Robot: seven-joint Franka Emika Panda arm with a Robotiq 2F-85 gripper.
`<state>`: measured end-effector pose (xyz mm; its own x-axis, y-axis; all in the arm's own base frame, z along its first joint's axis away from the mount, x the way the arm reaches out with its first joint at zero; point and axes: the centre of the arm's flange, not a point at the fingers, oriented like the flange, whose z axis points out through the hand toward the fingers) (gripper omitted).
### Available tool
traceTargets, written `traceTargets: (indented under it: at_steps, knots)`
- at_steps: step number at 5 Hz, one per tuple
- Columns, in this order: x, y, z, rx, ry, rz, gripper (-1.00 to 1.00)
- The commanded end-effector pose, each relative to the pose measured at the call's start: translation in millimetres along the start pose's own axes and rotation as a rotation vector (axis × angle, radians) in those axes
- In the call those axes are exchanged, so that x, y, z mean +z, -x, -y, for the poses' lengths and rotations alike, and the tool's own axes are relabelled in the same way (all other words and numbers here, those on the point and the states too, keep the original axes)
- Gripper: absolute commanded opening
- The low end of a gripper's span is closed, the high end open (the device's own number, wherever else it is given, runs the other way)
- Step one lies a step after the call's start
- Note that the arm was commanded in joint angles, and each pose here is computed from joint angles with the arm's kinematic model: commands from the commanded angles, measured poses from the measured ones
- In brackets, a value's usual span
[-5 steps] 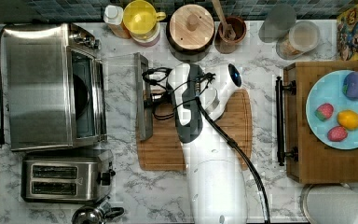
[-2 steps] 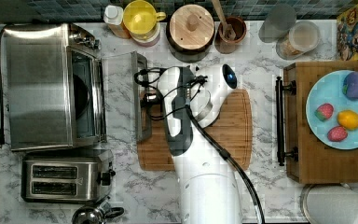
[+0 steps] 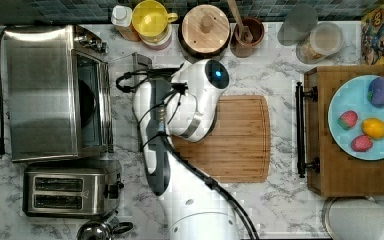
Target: Close the oven.
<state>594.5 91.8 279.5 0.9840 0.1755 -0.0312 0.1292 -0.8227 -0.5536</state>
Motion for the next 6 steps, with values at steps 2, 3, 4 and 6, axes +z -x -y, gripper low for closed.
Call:
traceTargets:
  at_steps: [2,3,4,6]
  knots:
    - [0,-6,284,-0.3,0.258,-0.162,-1.0]
    - [-14,6,309,-0.299,0.386,-0.25,-1.0]
    - [-13,7,329,-0.279,0.535,-0.276,-1.0]
    - [40,-9,325,-0.235,0.679,-0.141,-1.0]
